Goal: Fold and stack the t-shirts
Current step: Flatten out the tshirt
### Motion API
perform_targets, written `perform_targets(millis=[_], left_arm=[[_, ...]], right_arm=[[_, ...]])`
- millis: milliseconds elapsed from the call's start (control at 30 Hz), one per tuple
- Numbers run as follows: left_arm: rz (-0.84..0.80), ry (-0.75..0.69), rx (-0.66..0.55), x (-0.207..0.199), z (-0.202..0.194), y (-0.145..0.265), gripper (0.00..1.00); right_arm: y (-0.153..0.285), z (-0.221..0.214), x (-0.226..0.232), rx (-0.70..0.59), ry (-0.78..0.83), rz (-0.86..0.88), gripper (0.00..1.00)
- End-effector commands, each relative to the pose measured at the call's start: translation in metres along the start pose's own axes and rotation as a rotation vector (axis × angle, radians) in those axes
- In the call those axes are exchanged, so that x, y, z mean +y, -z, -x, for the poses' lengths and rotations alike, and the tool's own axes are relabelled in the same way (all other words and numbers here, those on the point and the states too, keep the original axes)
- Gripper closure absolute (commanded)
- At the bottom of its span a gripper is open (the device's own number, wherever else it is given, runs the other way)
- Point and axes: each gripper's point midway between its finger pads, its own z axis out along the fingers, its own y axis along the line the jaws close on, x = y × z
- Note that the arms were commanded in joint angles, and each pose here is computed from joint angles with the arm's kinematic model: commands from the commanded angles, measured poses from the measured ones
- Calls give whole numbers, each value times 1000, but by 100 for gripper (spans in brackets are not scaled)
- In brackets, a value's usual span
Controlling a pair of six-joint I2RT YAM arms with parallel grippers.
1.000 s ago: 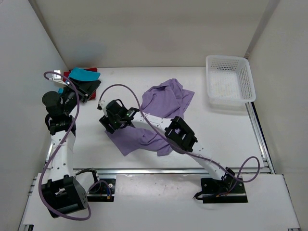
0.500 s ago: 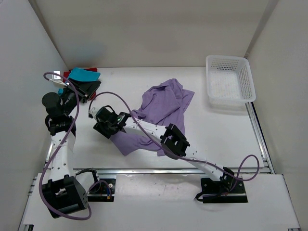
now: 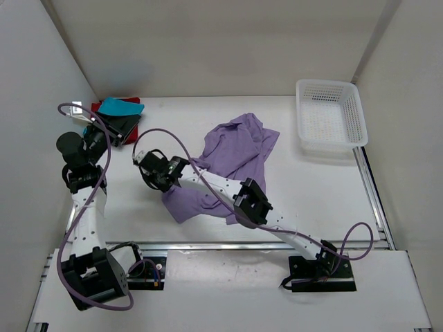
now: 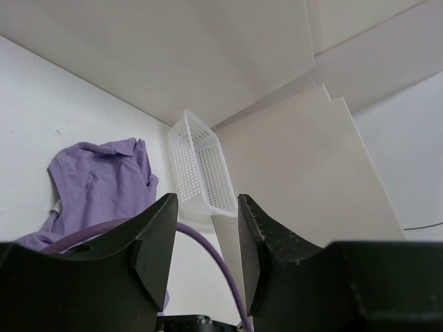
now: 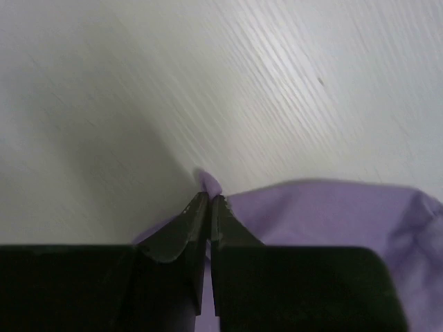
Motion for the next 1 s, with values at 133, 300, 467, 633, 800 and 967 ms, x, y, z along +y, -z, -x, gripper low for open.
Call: perform_targets(millis=[133,300,467,633,800,967], left_arm=[[-60,-32,-9,-21,15,-1,49],[-54,-32,1,-18,9,-4,49],[64,-40,122,22,-63,-19,49],[205,-110,373,72,-186,-17,48],[287,-155,648,109,-295,6,45],[323,-239,842,122,-357,31,42]], right_arm=[[155,40,-100,-64,-105,-195,100],[247,30,-169,-143,-174,-342,100],[376,11,-245,-388,-349,-463,100],[481,-63,-321,-629,-569,-580,99],[511,-115,-330,-715,-644,-575,100],[505,-128,-331,-652,-638,-675,100]])
